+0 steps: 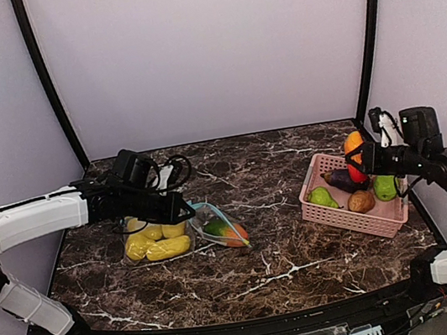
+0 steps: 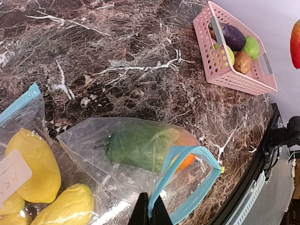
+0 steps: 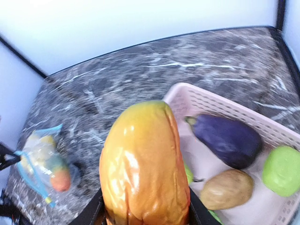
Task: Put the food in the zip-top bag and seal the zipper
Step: Pick up the fake fruit from the bin, then place the fake fruit in the zipper food storage bag.
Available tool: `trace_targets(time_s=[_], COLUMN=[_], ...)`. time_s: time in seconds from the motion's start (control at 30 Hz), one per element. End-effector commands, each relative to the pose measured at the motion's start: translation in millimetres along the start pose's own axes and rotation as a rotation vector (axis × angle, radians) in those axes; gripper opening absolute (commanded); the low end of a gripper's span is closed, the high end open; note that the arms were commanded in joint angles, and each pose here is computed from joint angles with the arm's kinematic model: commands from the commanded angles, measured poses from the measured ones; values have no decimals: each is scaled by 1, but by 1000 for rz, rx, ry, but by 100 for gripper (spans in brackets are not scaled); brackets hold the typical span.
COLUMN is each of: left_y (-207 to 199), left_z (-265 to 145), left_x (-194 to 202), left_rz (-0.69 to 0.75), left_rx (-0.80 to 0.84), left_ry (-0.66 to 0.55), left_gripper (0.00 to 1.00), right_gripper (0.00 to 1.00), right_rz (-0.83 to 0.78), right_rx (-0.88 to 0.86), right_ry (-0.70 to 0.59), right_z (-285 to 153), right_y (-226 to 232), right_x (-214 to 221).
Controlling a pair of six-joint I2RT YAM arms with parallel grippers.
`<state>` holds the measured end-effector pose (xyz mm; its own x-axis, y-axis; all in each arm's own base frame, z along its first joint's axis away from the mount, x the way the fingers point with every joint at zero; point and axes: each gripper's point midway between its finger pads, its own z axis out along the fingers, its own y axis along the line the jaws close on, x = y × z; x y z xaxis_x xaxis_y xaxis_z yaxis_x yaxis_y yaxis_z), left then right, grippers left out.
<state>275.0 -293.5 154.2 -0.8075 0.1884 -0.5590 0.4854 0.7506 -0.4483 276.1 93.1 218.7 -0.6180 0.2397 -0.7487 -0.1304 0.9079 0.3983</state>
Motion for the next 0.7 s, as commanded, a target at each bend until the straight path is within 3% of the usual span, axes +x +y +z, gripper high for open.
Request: trace_targets(time_s=[0.0, 0.17, 0.4, 0.67], left_y=[-12, -13, -14, -10], left_z=[0, 7, 14, 17], left_x=[-2, 0, 1, 4], left_rz=[20, 2, -19, -28], left_rx=[60, 69, 83, 70], left_ry=[19, 43, 58, 65], left_gripper=[1, 1, 1, 1], right_gripper=[32, 32, 34, 32], right_rz=[-203, -294, -491, -636], right_rx=[-395, -599, -743, -734], right_ry=[-29, 56, 208, 385], right_z=[-17, -9, 20, 77], right_y=[94, 167, 267, 314], right_x=[-12, 11, 59, 130])
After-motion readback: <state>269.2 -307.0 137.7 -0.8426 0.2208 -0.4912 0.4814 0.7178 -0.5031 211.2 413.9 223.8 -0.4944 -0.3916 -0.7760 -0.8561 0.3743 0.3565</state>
